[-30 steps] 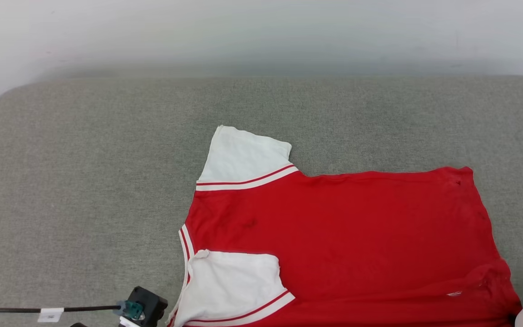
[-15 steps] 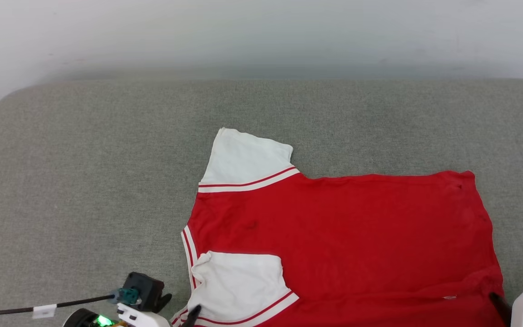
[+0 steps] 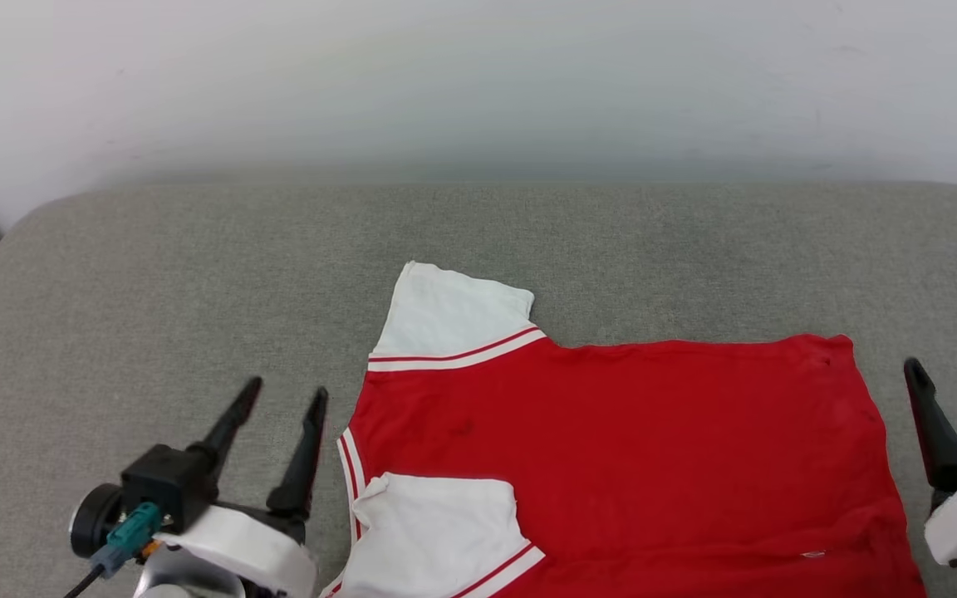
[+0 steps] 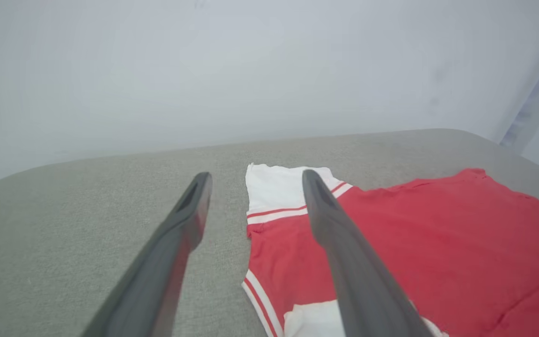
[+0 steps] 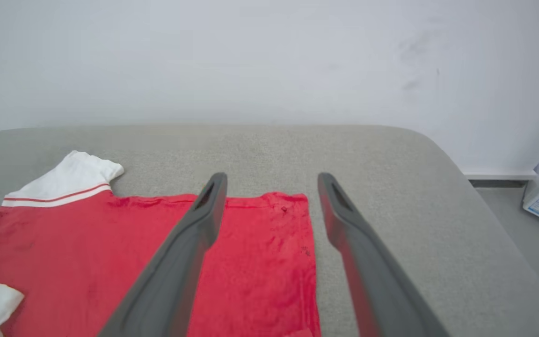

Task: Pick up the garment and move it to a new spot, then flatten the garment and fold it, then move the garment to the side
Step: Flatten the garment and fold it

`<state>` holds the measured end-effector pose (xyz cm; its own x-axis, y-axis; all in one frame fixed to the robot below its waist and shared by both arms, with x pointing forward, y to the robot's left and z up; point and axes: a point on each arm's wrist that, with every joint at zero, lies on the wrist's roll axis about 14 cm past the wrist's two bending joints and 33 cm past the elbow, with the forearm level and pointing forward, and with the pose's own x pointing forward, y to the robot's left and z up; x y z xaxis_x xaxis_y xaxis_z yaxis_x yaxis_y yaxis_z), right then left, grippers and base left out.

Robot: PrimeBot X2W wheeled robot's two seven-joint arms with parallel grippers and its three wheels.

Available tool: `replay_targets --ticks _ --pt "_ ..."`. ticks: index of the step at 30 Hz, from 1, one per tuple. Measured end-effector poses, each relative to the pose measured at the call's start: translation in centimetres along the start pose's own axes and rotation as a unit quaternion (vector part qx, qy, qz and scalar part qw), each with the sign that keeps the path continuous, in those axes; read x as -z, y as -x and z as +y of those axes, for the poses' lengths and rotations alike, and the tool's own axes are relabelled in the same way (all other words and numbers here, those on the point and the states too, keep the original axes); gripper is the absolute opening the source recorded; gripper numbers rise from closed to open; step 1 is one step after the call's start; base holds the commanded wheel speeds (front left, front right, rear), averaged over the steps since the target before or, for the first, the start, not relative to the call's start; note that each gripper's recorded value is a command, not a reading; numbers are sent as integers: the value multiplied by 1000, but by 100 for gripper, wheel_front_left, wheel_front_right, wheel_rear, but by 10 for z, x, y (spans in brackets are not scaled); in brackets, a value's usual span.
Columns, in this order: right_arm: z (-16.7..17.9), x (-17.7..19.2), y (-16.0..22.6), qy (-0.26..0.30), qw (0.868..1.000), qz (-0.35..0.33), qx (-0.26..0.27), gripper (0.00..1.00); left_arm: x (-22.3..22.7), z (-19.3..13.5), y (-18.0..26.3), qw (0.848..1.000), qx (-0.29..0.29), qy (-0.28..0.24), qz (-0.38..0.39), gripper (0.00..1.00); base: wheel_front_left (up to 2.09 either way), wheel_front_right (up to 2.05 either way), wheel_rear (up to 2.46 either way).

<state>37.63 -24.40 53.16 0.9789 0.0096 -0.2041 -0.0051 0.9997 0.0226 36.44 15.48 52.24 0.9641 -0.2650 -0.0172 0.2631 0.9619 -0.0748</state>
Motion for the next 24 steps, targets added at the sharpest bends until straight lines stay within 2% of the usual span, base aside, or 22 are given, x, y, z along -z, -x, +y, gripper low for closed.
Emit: replay_targets --ticks 4,11,17,24 --pt "19 -21 5 -36 996 -75 -23 100 -21 7 -3 998 -35 11 -53 100 0 0 0" --pt "24 -38 15 -31 988 -149 -19 100 -43 5 -3 993 -53 9 -109 100 0 0 0" --pt "27 -31 14 -36 986 -159 -16 100 -39 1 -6 992 -44 17 -114 100 0 0 0" --pt "23 -16 8 -40 988 -146 -5 100 -20 0 -17 996 -21 2 -91 100 0 0 0"
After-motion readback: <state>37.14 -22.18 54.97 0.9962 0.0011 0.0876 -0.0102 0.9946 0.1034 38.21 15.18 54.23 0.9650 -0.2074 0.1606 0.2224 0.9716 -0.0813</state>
